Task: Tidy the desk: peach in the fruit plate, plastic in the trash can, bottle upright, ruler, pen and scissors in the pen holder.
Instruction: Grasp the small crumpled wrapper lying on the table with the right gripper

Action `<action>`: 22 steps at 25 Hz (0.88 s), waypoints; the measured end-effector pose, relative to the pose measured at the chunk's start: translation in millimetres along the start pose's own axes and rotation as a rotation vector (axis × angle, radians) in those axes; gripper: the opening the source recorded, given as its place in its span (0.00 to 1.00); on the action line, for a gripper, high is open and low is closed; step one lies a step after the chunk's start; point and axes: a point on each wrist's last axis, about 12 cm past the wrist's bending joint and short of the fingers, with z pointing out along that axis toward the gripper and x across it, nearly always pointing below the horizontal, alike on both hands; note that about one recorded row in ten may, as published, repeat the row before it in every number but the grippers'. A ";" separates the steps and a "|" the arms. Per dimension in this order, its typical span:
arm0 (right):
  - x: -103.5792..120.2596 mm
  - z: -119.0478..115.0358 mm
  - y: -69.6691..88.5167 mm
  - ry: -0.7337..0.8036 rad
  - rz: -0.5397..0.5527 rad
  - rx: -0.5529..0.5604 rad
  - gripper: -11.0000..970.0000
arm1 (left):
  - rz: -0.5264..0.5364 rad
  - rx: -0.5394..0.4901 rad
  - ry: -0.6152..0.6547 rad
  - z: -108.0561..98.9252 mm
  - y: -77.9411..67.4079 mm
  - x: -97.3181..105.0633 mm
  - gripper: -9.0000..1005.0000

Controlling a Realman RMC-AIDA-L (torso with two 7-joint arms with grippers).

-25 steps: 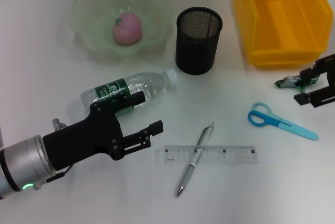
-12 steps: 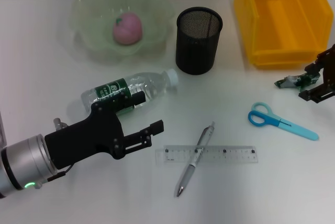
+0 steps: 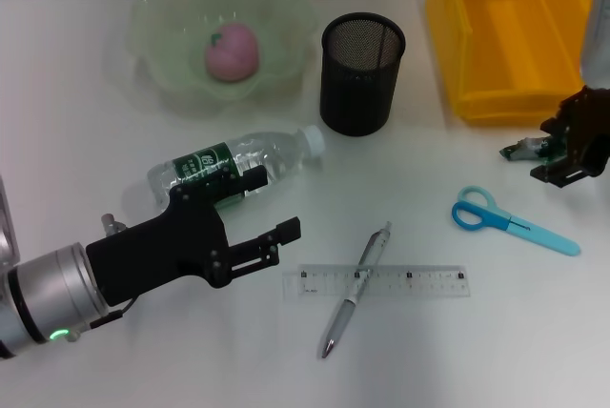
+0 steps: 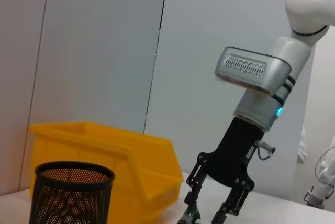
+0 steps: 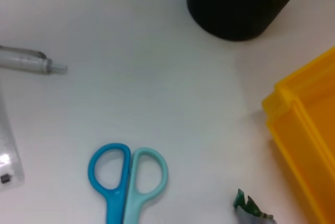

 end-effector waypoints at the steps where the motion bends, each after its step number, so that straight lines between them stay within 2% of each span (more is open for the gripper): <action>1: 0.0 2.2 0.2 0.005 -0.002 0.001 0.66 | 0.000 0.000 0.000 0.0 0.0 0.0 0.77; 13: -1.6 15.3 -2.1 0.016 -0.012 0.038 0.65 | 0.002 -0.001 0.004 1.3 1.2 -0.3 0.77; 22: -0.8 20.4 -1.2 0.017 -0.008 0.038 0.60 | 0.005 0.001 0.003 2.2 1.8 -1.1 0.77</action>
